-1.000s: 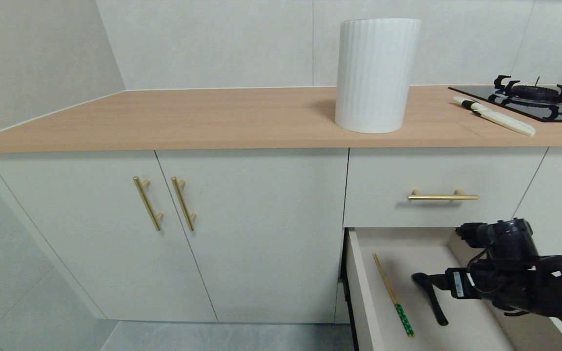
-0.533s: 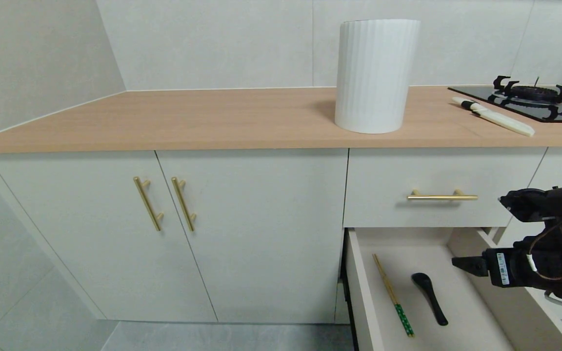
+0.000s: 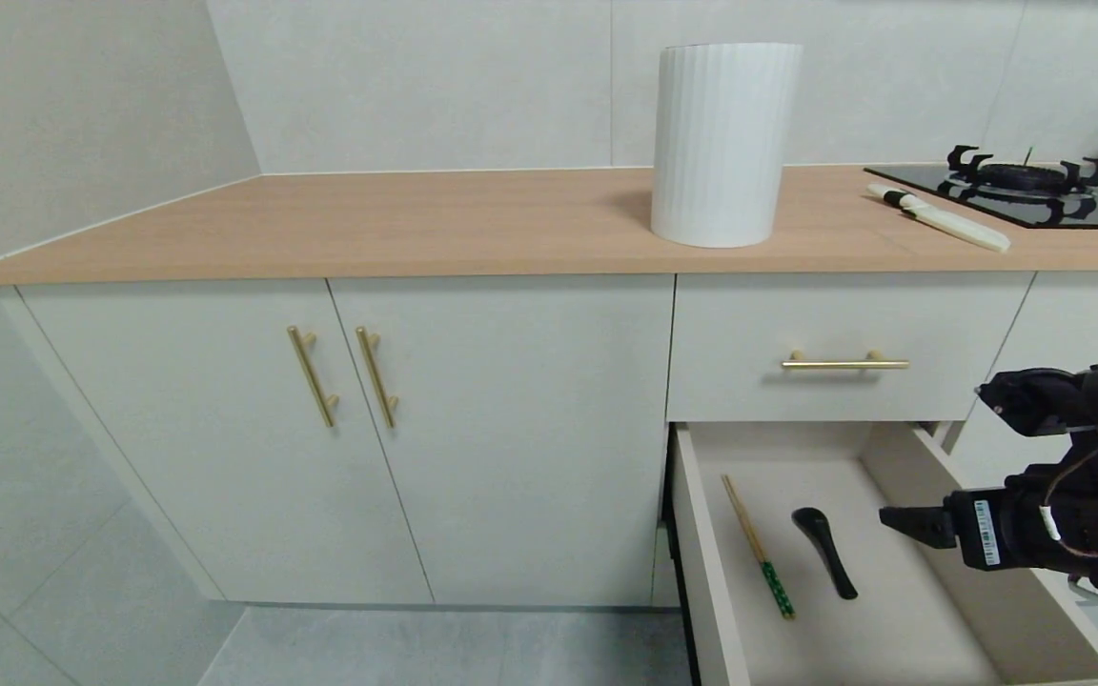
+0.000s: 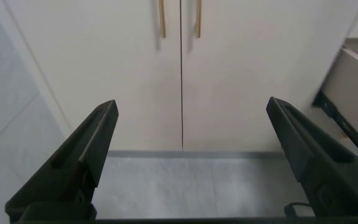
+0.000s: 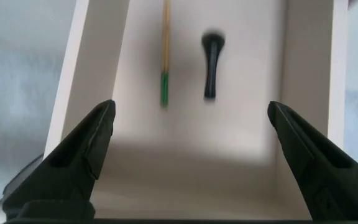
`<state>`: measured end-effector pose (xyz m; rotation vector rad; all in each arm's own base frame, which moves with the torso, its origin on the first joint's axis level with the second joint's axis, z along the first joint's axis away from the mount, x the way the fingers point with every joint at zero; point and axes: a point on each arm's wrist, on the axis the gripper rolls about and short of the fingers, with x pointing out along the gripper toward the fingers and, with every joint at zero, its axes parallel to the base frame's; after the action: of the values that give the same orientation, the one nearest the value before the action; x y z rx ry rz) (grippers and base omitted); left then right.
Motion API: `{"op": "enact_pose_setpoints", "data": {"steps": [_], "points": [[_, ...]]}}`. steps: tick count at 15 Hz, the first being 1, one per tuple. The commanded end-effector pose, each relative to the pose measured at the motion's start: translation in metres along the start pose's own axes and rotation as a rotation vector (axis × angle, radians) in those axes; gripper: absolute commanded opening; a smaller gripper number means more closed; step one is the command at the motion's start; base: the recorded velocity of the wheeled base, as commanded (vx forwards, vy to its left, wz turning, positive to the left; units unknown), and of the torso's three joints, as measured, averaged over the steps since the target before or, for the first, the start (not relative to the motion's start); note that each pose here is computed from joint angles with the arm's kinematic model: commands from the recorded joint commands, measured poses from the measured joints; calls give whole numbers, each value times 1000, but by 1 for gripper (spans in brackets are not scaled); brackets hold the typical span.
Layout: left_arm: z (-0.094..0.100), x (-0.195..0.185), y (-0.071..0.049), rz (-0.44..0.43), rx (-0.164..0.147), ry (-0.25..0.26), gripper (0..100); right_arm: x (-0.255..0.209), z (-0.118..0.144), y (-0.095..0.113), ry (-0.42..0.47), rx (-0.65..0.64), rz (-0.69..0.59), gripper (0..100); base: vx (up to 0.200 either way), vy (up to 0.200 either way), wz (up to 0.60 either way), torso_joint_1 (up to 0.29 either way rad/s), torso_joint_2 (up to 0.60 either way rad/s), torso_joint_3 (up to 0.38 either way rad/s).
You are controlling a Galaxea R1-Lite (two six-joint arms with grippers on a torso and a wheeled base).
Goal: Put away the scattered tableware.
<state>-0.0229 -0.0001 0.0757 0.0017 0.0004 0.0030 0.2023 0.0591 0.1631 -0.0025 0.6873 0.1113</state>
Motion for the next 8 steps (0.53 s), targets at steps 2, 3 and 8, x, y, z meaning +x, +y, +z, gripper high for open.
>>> {"op": "enact_pose_setpoints", "data": {"steps": [2, 3, 8], "points": [[0, 0, 0, 2, 0, 1, 100, 0, -1, 3, 1, -9, 10, 100, -200, 0, 0, 2, 2, -2], [0, 0, 0, 0, 0, 1, 100, 0, -1, 3, 6, -9, 11, 100, -200, 0, 0, 2, 7, 2], [0, 0, 0, 2, 0, 1, 100, -7, -20, 8, 159, -125, 31, 100, 0, 0, 0, 0, 0, 0]]}}
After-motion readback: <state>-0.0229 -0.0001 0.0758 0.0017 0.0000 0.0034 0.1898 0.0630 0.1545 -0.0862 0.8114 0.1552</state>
